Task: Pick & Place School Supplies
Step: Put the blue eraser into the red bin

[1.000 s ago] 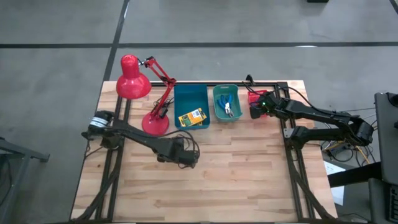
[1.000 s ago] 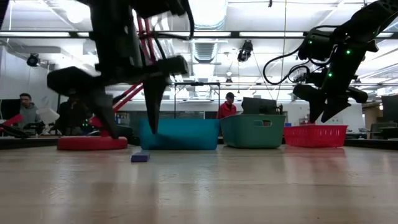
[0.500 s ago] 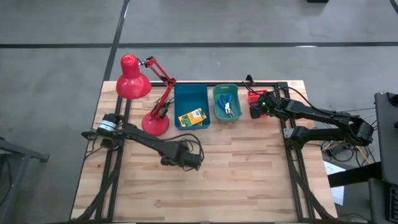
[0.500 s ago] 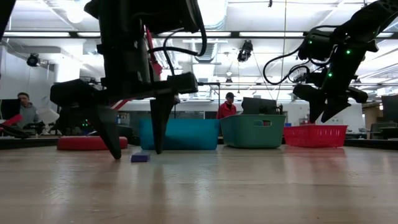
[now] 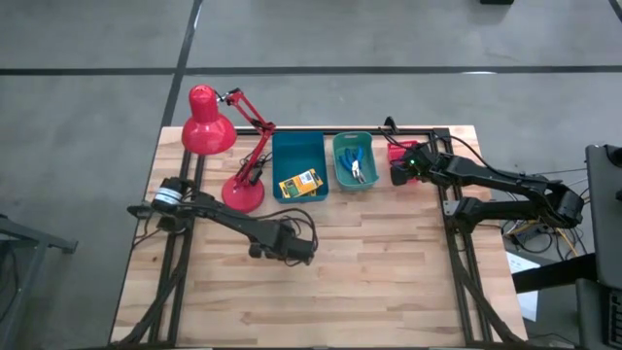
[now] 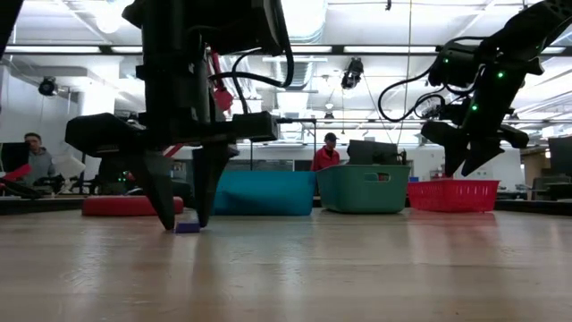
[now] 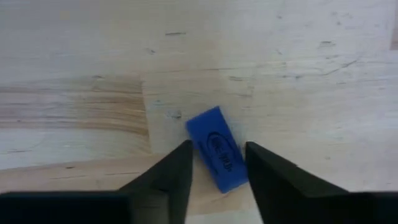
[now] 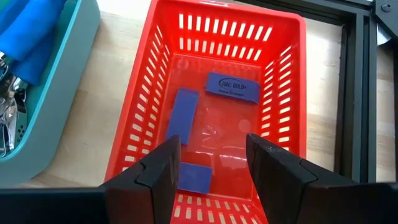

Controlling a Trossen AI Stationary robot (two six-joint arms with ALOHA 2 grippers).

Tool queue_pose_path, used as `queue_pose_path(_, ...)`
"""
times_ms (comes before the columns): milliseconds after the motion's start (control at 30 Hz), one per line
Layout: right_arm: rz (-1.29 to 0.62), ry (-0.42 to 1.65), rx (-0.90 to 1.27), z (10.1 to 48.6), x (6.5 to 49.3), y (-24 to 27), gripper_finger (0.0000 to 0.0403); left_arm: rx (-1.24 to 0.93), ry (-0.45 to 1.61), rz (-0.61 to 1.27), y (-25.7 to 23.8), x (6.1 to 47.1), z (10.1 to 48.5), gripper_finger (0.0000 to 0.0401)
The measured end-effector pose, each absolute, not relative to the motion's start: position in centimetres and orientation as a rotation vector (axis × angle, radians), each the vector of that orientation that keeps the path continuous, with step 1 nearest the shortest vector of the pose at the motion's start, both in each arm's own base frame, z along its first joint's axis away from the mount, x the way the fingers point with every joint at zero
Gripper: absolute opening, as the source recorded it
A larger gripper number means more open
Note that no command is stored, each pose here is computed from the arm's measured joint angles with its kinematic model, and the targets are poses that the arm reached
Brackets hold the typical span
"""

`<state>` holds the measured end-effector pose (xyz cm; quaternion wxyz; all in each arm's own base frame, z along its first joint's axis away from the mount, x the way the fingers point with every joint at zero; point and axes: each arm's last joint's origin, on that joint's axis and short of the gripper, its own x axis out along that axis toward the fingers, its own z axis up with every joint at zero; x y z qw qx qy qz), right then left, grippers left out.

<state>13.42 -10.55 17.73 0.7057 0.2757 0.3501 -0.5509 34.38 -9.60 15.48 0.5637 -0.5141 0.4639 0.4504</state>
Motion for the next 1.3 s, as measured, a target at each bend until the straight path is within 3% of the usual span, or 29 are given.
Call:
queue_pose_path(133,-1.225,0.778,0.613,17.7,13.4,-10.5,0.0176,-1.21,1.098,1.064,-9.6,34.3,15.5,0.0105)
queue_pose_path(267,-1.225,0.778,0.612,17.7,13.4,-10.5,0.0176,-1.21,1.099,1.063,-9.6,34.3,15.5,0.0081)
queue_pose_path(900,-1.224,0.778,0.613,17.7,13.4,-10.5,0.0176,-1.238,1.11,0.987,-9.9,34.6,17.1,0.0085)
queue_pose_path(1100,-1.224,0.778,0.613,17.7,13.4,-10.5,0.0176,-1.154,1.053,0.824,-10.2,36.5,20.4,0.0085)
queue_pose_path(1300,-1.224,0.778,0.613,17.7,13.4,-10.5,0.0176,-0.92,0.785,0.676,-11.1,38.7,25.9,0.0085)
